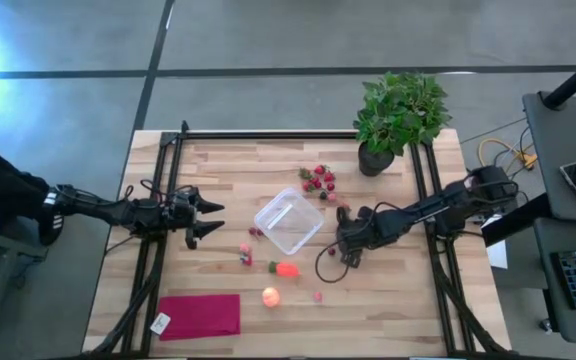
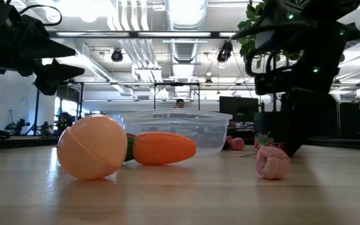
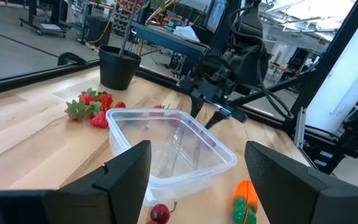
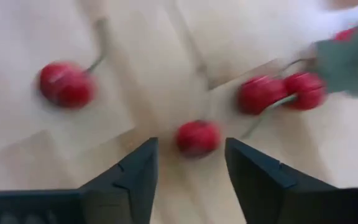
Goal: Pick and placing Produce into tupperware
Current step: Put the red cherry into the transparent container
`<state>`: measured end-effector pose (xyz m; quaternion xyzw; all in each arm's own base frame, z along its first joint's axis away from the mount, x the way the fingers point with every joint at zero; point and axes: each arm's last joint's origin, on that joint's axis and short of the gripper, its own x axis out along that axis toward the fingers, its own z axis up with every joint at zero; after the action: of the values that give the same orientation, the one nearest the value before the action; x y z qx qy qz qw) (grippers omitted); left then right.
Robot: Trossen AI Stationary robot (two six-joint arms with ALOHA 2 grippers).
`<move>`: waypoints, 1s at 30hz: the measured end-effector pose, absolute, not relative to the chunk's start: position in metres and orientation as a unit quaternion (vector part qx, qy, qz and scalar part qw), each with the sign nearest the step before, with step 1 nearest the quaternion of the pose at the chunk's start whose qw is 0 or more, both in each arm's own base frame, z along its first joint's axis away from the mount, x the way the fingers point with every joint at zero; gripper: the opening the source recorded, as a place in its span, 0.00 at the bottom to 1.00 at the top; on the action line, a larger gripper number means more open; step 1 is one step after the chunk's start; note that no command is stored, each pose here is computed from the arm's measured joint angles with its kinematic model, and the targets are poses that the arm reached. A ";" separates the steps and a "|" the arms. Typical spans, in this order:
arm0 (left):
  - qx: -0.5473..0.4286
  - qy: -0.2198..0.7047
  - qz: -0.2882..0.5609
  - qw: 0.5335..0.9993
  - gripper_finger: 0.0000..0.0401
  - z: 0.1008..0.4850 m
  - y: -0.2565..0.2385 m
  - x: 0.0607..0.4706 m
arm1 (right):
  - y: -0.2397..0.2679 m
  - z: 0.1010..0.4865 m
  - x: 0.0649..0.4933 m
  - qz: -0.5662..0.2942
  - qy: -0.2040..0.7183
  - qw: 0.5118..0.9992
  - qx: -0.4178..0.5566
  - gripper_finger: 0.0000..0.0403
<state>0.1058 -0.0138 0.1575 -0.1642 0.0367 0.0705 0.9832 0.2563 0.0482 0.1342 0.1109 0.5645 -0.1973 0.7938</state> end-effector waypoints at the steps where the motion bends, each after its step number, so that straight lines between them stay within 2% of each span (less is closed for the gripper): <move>1: -0.164 0.036 0.071 0.983 0.62 0.158 -0.014 0.106 | 0.046 0.135 0.256 -0.203 0.562 0.794 0.111 0.41; 13: -0.164 0.036 0.071 0.983 0.62 0.158 -0.014 0.106 | 0.032 0.130 0.259 -0.213 0.569 0.782 0.140 0.39; 25: -0.164 0.037 0.071 0.983 0.62 0.157 -0.014 0.106 | 0.030 0.135 0.260 -0.215 0.561 0.785 0.153 0.18; 30: -0.164 0.037 0.071 0.983 0.62 0.157 -0.014 0.106 | 0.032 0.144 0.266 -0.210 0.556 0.789 0.154 0.15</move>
<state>0.1057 -0.0138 0.1575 -0.1640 0.0366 0.0706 0.9832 0.2660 0.0323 0.1436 0.1542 0.5558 -0.2098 0.7895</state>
